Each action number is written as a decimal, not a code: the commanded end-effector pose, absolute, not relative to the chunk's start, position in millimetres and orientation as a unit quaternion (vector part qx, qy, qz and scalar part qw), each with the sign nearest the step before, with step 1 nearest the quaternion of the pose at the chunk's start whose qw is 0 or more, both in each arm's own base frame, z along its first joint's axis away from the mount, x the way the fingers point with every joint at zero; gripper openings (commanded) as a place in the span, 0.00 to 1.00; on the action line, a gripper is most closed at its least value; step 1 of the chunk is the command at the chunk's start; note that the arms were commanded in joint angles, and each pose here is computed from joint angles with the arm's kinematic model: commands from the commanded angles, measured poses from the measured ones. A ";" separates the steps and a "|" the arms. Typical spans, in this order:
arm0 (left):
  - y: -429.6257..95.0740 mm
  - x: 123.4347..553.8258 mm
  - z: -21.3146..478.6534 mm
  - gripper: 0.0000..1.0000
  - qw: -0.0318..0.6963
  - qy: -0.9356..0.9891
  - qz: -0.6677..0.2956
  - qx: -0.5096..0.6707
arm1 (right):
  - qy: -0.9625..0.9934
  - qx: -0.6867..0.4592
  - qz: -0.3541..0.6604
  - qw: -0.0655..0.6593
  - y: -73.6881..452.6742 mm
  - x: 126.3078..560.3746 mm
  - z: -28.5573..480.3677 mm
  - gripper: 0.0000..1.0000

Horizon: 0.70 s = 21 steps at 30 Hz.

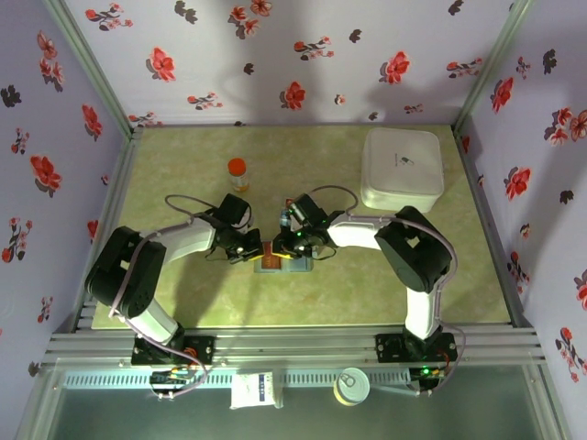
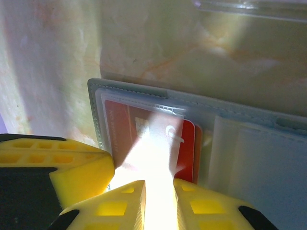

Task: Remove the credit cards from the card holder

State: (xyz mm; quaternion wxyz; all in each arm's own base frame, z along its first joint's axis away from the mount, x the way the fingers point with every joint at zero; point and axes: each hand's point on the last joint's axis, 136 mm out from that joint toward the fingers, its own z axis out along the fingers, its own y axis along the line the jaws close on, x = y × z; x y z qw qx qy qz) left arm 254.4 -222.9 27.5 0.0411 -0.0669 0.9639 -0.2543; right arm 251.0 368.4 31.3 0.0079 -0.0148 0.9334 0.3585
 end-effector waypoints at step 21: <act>-217.6 250.6 27.3 0.01 0.038 0.966 -0.249 -0.061 | 0.961 -0.041 0.272 0.036 350.3 248.2 40.8 0.22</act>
